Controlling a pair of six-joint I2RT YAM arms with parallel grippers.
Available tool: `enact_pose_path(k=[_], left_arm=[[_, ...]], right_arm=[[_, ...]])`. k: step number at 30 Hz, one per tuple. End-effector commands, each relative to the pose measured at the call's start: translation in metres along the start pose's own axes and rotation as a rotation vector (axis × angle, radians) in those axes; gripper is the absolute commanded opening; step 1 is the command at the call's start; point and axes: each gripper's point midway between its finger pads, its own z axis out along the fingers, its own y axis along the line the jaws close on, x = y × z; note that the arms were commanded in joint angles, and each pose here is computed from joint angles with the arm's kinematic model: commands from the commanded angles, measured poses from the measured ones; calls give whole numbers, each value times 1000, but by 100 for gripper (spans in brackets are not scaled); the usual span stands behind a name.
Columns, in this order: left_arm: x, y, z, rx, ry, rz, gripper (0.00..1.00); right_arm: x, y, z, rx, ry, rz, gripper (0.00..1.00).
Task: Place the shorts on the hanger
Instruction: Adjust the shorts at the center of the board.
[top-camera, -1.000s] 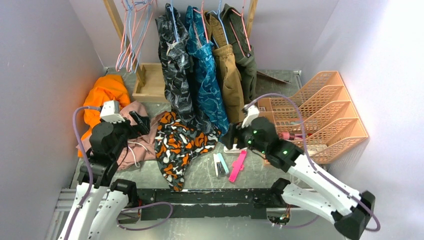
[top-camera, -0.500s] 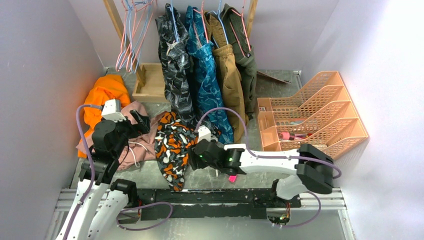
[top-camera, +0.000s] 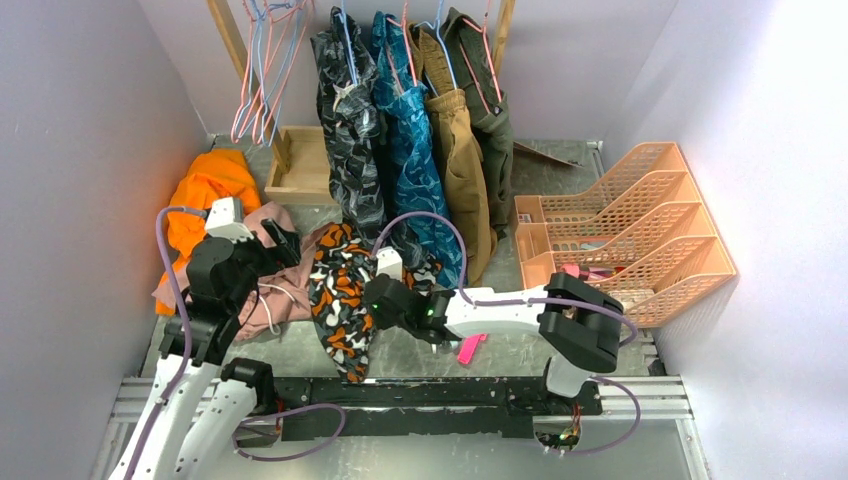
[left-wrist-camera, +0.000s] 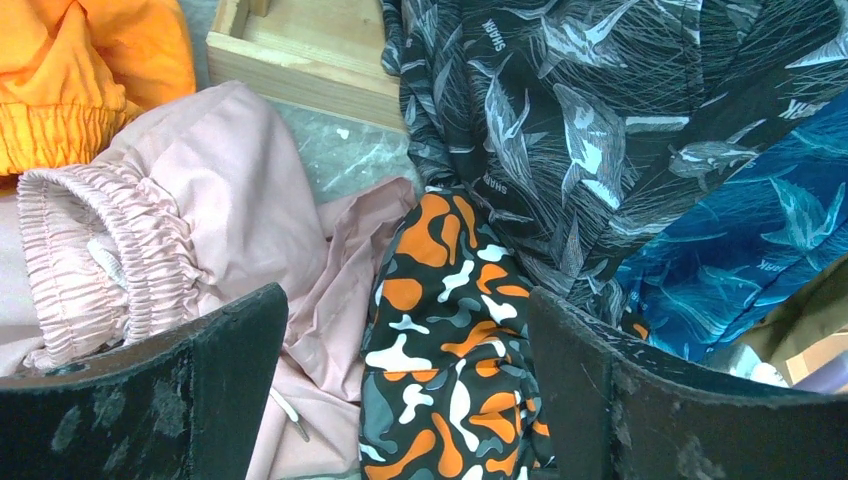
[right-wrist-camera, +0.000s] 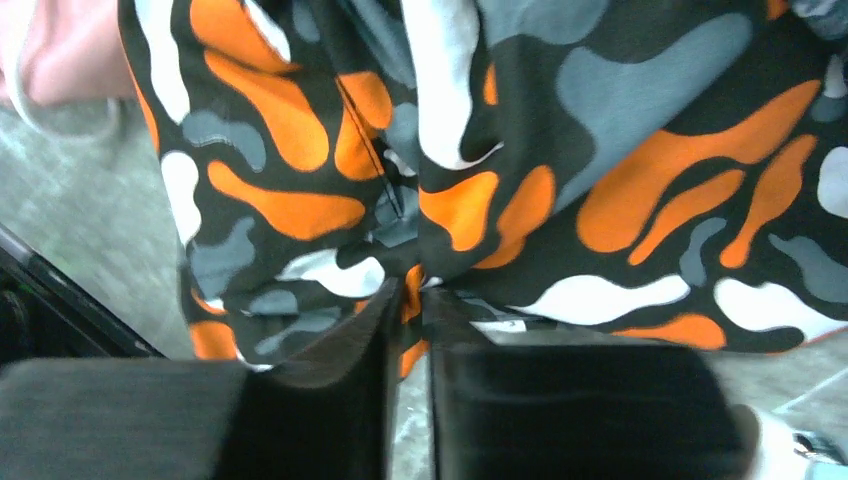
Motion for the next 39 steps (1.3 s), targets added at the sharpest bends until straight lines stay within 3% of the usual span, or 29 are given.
enact_pose_path(k=[1,4,8,12,16,20,22,24,26,32,35,39], left_arm=[[-2,0,1,-14,4,-5,92],[-6,5,-3,-41,-15,-13,91],[-17,14,-12,-83,-80,-29,90],[-27,18,-22,-103,-139,-46,90],[-28,18,-24,-95,-150,-51,90],[-27,15,-23,-81,-145,-47,90],[-26,15,-23,-78,-141,-46,91],[-25,14,-21,-75,-135,-44,91],[-24,14,-20,-72,-130,-43,91],[-21,11,-17,-60,-114,-36,91],[-19,11,-15,-61,-105,-34,91],[-16,11,-13,-65,-85,-29,92]], right_arm=[[-42,22,-4,-53,-98,22,0],[-78,39,-34,-131,-182,5,0],[-137,62,-104,-269,-320,-67,0],[-172,51,-171,-278,-407,-152,0],[-163,15,-202,-205,-396,-160,0],[-108,-36,-178,-41,-276,-115,0],[-84,-56,-169,42,-214,-95,13],[-70,-70,-166,97,-170,-88,40],[-69,-67,-172,70,-155,-123,52],[-81,-22,-192,-91,-87,-313,59],[-45,19,-186,-105,-10,-488,63],[3,43,-166,-19,56,-684,79]])
